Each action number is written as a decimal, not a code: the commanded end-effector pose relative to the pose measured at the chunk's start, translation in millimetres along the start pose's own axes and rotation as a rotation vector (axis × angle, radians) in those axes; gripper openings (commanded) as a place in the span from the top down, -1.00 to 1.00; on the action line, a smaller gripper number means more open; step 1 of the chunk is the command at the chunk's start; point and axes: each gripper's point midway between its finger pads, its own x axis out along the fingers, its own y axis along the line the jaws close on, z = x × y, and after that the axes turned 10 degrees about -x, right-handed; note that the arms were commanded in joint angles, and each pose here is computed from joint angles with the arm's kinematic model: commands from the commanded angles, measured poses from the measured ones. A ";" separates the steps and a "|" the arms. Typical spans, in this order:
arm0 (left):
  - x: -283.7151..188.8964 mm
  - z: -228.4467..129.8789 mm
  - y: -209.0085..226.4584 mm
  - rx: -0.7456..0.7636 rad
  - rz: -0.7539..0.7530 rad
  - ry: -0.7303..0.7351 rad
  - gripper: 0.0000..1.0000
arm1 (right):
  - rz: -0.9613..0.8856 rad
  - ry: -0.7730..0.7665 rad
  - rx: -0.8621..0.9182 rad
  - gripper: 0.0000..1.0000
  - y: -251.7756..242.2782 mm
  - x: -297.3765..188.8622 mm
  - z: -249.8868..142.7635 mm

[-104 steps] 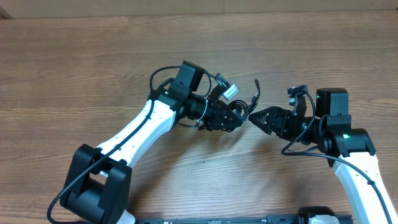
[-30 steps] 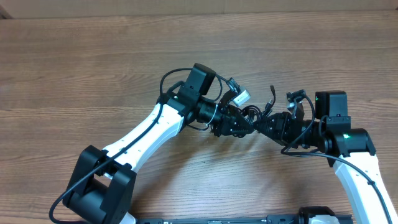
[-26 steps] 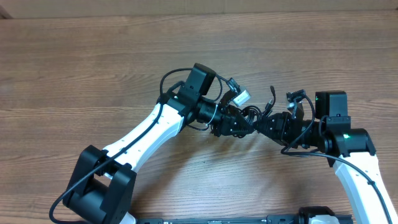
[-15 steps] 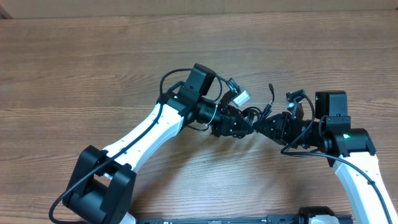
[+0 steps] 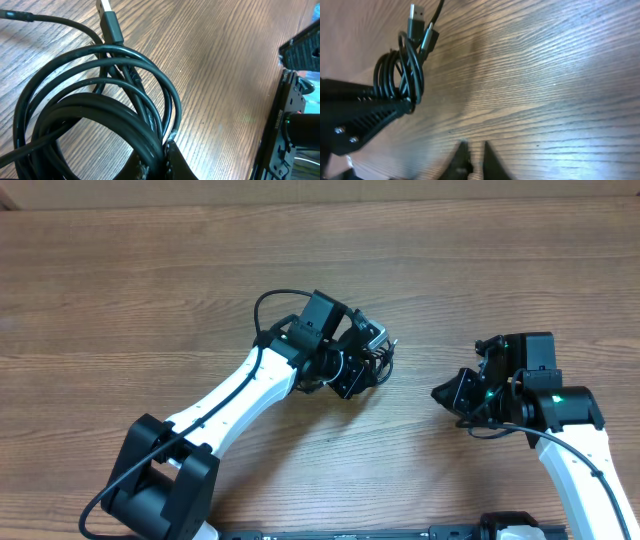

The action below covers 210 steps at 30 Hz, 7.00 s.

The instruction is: Untangle cables

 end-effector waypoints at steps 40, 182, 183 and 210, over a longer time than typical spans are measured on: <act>-34.4 8.4 -130.9 0.146 -0.688 -0.001 0.91 | 0.312 -0.060 -0.108 0.64 60.4 -15.8 20.9; -79.6 77.0 -116.7 -0.141 -0.232 0.037 0.92 | 0.294 0.015 -0.037 -0.35 46.7 32.7 39.0; -82.3 77.8 -126.8 -0.130 -0.292 0.041 0.92 | 0.291 0.008 -0.041 -0.35 46.4 32.8 40.7; -7.4 163.9 13.6 -0.075 0.238 -0.277 0.05 | -0.246 -0.016 0.204 -0.11 -45.4 1.0 -15.3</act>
